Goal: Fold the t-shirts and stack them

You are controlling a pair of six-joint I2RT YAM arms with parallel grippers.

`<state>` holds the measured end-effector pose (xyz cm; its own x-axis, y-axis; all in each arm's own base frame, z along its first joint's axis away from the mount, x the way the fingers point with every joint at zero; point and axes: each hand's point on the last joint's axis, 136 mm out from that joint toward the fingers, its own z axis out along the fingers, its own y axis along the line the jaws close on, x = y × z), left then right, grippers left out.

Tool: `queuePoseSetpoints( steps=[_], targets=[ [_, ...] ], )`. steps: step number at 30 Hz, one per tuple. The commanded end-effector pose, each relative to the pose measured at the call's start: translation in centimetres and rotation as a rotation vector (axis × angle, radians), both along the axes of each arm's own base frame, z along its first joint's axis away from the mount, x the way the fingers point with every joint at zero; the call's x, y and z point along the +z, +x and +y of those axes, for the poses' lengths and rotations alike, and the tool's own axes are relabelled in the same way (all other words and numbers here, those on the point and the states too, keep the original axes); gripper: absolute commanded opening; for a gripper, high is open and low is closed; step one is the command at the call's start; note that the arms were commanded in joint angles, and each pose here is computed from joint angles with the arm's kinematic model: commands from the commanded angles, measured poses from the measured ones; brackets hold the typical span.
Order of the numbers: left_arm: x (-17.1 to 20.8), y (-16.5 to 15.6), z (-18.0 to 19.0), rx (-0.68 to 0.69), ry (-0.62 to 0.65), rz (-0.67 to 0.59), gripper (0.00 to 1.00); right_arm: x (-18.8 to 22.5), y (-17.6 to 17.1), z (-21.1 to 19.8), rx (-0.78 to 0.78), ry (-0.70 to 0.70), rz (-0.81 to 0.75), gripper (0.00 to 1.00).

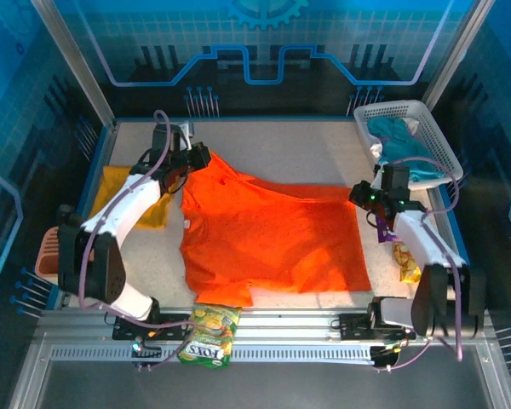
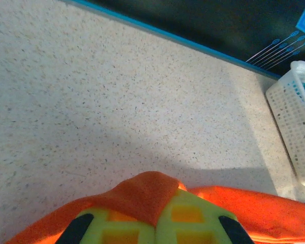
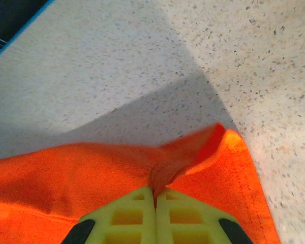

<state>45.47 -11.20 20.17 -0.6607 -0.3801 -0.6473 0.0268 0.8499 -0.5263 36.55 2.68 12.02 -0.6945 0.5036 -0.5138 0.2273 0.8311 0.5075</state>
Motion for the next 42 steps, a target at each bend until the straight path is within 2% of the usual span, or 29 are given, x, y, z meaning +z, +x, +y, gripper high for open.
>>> queuePoseSetpoints(
  steps=[1, 7, 12, 17, 25, 34, 42],
  targets=[
    [0.4, 2.9, -0.3, 0.002, -0.066, -0.071, 0.0, 1.5, 4.6, 0.7, 0.048, -0.004, -0.142, 0.0],
    [0.0, 6.2, 0.3, 0.011, -0.111, -0.067, 0.0, -0.3, 8.2, -0.2, 0.05, 0.01, -0.097, 0.0],
    [0.1, 5.9, 0.9, 0.013, -0.138, -0.04, 0.0, -0.3, 8.0, -0.7, 0.027, 0.056, -0.082, 0.0],
    [-0.8, 3.0, 1.2, 0.042, -0.162, 0.045, 0.0, -1.1, 5.4, -0.7, 0.011, 0.082, 0.035, 0.0],
    [-3.4, -3.3, 0.6, 0.054, -0.237, 0.287, 0.0, -3.1, 1.2, -0.5, 0.047, 0.056, 0.203, 0.0],
    [-4.7, -9.0, 0.7, 0.082, -0.273, 0.416, 0.0, -3.8, -1.4, -0.8, 0.044, 0.025, 0.28, 0.0],
    [-6.6, -12.0, 1.6, 0.106, -0.278, 0.509, 0.0, -5.3, -3.1, -1.6, 0.03, -0.008, 0.353, 0.0]
  ],
)
